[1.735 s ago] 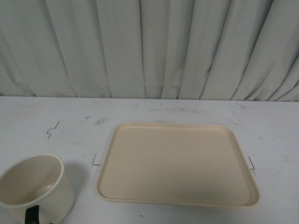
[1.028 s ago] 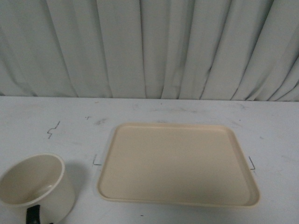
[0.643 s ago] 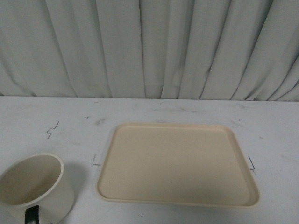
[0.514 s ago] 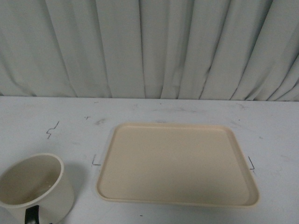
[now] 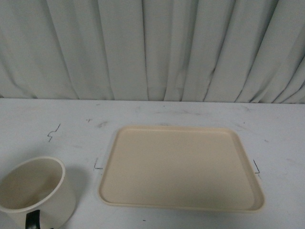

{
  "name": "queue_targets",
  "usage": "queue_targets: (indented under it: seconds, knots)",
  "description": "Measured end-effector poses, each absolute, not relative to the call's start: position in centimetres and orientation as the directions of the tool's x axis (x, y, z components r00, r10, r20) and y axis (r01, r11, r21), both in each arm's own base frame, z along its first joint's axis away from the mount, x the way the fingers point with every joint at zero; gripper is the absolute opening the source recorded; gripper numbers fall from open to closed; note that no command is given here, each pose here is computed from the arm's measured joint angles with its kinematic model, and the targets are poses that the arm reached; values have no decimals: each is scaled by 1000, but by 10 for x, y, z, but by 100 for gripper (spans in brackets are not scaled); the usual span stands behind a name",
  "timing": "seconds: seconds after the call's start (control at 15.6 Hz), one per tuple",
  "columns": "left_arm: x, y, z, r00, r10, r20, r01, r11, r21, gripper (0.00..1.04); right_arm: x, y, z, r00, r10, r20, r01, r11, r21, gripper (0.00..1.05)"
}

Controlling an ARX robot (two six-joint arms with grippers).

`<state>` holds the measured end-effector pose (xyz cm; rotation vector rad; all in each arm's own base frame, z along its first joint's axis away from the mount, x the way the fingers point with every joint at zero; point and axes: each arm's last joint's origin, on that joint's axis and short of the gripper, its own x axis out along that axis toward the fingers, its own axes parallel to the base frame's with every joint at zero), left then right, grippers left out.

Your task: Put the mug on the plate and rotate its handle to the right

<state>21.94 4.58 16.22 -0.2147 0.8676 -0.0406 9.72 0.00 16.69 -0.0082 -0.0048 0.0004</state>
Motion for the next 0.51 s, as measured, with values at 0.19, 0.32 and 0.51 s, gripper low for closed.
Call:
queue_targets:
  seconds: [0.19,0.32,0.51]
  knots:
    - [236,43,153,617,-192,-763,3,970,-242,98,97,0,167,1000,0,5,0,1000,-8,98]
    - [246,42,145,597,-203,-776,12,970,-245,98,97,0,167,1000,0,4,0,1000,-8,98]
    - [254,38,129,556,-188,-810,17,976,-215,98,97,0,167,1000,0,4,0,1000,-8,98]
